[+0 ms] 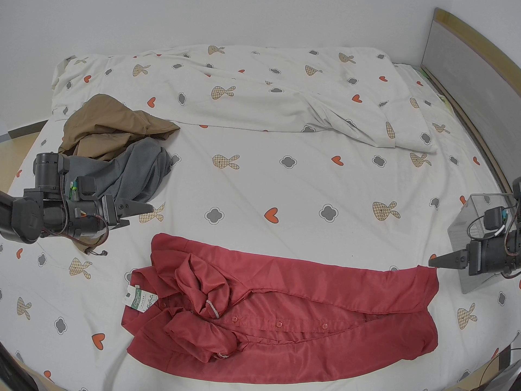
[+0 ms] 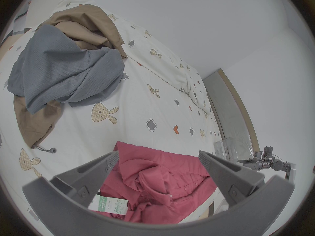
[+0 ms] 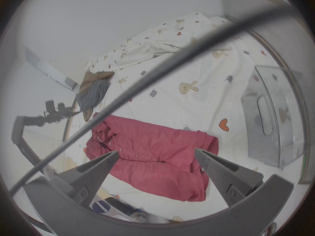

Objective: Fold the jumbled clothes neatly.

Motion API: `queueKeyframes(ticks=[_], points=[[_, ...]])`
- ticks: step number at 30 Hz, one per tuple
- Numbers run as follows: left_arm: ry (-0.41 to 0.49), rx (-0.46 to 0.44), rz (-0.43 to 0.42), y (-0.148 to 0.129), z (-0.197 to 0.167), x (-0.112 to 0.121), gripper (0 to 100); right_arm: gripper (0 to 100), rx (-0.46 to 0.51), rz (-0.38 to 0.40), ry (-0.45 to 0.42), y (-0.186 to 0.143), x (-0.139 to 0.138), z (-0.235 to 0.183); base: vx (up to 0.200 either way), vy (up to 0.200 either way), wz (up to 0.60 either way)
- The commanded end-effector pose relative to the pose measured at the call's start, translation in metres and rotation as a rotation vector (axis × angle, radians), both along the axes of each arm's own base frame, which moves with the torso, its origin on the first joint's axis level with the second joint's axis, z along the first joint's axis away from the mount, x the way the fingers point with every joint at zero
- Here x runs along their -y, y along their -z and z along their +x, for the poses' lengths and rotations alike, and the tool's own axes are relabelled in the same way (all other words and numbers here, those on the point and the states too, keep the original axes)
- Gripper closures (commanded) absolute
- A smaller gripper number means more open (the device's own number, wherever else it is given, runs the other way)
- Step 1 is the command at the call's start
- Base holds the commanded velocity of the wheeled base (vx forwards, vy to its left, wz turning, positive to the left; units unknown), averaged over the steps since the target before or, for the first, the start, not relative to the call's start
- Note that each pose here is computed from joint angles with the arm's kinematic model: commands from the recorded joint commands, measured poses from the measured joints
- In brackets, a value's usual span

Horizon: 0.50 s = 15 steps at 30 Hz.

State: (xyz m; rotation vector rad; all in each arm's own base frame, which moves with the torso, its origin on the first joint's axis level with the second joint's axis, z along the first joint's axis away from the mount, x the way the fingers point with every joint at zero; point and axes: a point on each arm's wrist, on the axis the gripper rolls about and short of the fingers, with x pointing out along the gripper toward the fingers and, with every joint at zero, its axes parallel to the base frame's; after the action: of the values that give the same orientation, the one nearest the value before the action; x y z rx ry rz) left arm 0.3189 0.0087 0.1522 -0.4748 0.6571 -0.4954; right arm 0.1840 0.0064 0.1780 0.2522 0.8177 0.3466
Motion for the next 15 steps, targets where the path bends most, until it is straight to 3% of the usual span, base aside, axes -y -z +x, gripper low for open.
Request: queueKeyframes(ticks=[1,5,10,15], points=[[-0.065,-0.026,-0.001,-0.074,-0.043,0.034,0,0,-0.017,-0.466,-0.253,0.088,-0.188,0.038,0.0,0.0,0.0],[-0.065,-0.02,0.001,-0.075,-0.043,0.034,0,0,0.01,-0.456,-0.281,0.107,-0.205,0.044,0.0,0.0,0.0],[-0.044,-0.021,0.006,-0.075,-0.045,0.039,0,0,0.047,-0.53,-0.42,0.15,-0.238,0.045,0.0,0.0,0.0],[-0.022,-0.028,0.008,-0.073,-0.048,0.045,0,0,0.053,-0.574,-0.448,0.165,-0.248,0.049,0.0,0.0,0.0]])
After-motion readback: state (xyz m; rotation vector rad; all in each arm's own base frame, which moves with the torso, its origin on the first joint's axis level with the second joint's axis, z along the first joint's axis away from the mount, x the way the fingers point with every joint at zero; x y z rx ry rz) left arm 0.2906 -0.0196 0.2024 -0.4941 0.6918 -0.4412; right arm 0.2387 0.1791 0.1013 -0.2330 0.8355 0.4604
